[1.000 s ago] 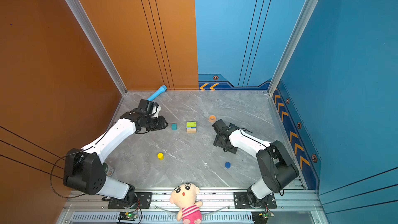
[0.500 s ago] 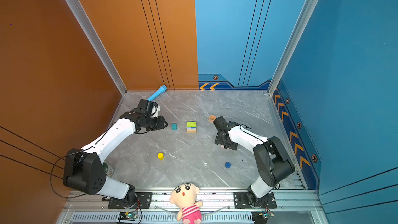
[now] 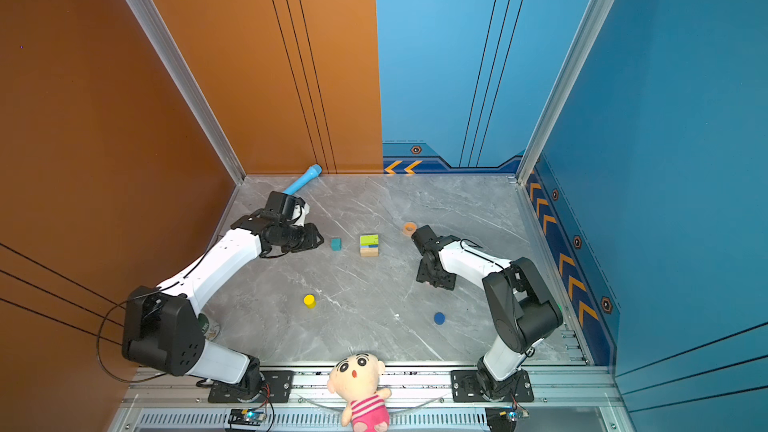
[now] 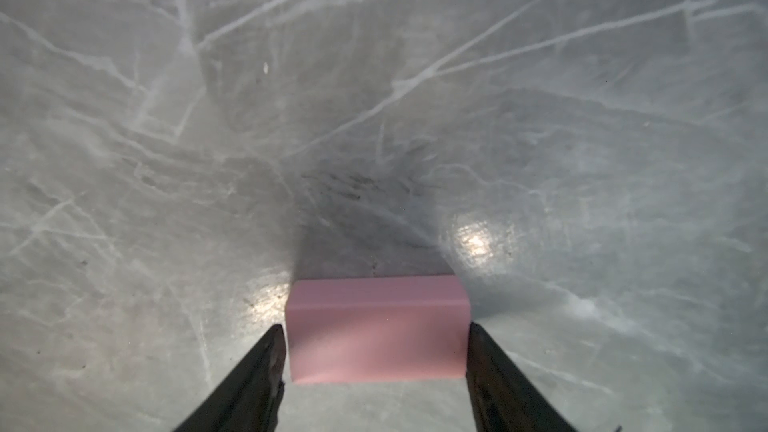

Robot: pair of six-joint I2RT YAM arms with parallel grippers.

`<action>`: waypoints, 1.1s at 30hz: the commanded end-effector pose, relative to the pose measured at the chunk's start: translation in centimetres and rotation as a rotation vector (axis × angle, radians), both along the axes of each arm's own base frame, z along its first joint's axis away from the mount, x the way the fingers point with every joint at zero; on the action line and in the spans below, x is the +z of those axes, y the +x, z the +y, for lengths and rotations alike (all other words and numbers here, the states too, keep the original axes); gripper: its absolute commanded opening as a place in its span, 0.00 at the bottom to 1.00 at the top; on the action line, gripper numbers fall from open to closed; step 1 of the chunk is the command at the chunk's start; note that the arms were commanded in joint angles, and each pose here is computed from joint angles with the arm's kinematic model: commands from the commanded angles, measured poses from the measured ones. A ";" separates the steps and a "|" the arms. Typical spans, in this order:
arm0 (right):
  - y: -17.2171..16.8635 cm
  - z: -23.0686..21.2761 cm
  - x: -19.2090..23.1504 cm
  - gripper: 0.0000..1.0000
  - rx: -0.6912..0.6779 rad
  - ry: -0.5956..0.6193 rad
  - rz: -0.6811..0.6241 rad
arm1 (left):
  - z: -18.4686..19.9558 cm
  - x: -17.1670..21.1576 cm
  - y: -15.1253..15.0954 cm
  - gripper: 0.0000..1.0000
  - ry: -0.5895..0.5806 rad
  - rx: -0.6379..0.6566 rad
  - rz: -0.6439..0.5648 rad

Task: Build the wood block tower
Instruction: 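Lower the right gripper around the pink block and close, then lift the pink block with the right gripper and carry it over the stack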

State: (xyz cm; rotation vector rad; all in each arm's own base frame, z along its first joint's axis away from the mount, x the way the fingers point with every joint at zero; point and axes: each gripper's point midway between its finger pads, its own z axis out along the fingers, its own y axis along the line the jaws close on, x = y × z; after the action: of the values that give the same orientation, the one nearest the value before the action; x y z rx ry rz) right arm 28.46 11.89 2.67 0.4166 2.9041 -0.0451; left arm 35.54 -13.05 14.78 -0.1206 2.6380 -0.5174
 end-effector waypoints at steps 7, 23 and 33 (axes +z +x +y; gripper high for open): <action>-0.5 -0.2 -0.1 0.61 0.015 -0.005 0.040 | 0.4 0.2 -0.6 0.41 0.000 -0.010 0.005; 0.2 0.6 2.7 0.58 0.057 0.003 0.011 | 0.5 0.1 -0.7 0.41 0.004 -0.007 0.005; 1.9 2.7 6.6 0.58 0.145 -0.007 0.010 | 0.7 -0.1 -0.8 0.41 0.007 -0.002 0.006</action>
State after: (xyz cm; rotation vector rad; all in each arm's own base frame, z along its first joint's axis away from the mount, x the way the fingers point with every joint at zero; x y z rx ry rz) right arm 30.86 14.47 8.35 0.2814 2.8910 0.0178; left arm 35.42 -12.82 14.53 -0.1285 2.6434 -0.5136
